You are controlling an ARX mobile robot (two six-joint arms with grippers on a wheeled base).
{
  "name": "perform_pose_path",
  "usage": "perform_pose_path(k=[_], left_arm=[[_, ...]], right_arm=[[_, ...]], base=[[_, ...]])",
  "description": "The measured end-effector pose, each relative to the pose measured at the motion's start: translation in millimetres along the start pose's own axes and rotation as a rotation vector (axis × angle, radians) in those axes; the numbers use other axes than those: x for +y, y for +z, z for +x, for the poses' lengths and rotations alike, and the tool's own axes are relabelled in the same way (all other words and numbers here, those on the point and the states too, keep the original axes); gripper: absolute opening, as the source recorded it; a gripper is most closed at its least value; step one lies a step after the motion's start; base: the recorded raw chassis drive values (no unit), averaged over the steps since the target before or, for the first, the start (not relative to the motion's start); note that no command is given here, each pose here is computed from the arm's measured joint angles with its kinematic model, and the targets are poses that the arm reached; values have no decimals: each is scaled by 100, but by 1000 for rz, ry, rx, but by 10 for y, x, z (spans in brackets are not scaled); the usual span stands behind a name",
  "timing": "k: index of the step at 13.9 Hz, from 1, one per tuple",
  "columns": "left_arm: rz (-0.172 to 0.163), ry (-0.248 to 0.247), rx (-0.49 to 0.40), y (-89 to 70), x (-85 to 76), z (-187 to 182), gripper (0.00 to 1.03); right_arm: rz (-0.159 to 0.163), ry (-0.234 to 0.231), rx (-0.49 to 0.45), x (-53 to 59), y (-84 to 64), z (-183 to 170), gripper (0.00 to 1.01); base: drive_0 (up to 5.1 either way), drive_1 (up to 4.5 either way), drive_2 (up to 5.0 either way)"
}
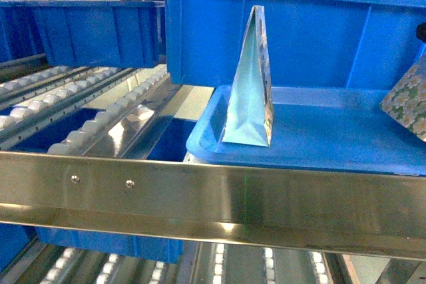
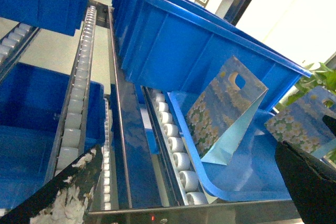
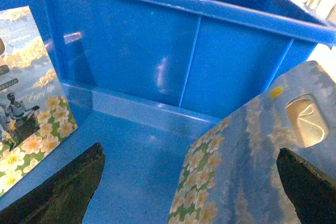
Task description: Move flower gift bag to table near conveyor
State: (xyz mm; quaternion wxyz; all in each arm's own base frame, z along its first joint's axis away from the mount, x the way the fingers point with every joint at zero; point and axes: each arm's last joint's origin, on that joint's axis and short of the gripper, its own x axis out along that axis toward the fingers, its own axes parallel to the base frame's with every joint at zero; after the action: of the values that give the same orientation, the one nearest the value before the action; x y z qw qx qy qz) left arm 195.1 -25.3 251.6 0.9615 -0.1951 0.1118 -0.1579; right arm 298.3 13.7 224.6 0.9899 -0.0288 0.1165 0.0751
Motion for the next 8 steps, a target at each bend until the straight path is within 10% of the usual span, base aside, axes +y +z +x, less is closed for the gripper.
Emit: perform_pose_path(k=[5,8], left_arm=[[0,0,0,0,0,0,98],[0,0,0,0,0,0,98]], right_arm=[[-2,139,1,234,137,-203,98],[-31,141,-42,272,295,-238,98]], base=[[0,0,0],[0,0,0]])
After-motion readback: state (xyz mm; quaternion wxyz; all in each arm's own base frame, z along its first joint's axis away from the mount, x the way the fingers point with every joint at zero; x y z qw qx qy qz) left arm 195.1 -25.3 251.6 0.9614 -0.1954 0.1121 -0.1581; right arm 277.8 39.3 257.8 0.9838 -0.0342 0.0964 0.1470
